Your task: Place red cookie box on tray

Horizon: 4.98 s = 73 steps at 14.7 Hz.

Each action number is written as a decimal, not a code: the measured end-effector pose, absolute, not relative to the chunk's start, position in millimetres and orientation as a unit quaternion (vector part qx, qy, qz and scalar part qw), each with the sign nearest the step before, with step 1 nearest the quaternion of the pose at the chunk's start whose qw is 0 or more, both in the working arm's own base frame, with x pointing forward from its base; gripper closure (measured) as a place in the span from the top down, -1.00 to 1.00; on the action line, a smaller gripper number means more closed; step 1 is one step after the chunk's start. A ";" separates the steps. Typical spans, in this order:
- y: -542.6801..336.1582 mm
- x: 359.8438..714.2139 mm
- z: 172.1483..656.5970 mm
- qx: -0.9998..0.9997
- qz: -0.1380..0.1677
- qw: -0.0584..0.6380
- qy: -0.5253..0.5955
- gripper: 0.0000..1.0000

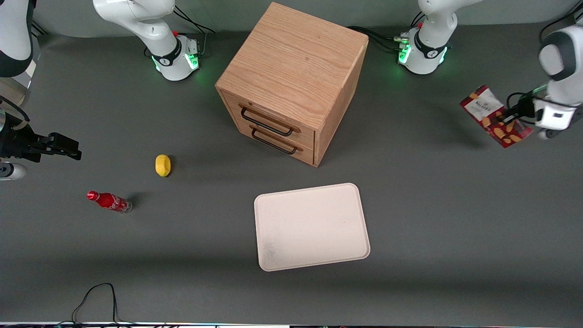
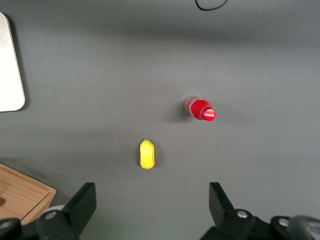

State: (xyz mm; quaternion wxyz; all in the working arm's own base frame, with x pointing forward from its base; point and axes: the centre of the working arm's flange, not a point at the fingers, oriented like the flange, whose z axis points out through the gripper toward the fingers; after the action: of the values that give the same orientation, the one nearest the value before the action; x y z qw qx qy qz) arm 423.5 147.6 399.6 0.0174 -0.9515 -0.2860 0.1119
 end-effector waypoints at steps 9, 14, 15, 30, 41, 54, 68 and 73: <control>123.9 471.3 618.0 -0.969 0.106 0.022 -0.220 -0.93; 37.1 534.1 606.6 -0.978 0.104 0.031 -0.180 -0.93; 6.3 548.2 601.0 -0.978 0.104 0.032 -0.180 -0.93; -324.7 684.4 400.1 -0.995 0.036 -0.042 -0.081 -0.93; -335.8 696.8 271.8 -0.999 0.028 -0.013 -0.028 -0.93; -331.3 693.4 255.2 -0.999 0.036 -0.003 -0.041 0.18; -155.9 683.1 480.6 -0.998 0.049 -0.002 -0.032 1.00; -50.2 609.1 537.9 -0.998 0.047 0.037 -0.037 1.00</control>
State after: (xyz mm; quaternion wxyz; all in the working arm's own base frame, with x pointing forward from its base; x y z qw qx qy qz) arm 609.1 -50.2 537.9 0.0367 -0.9975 -0.0371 0.0470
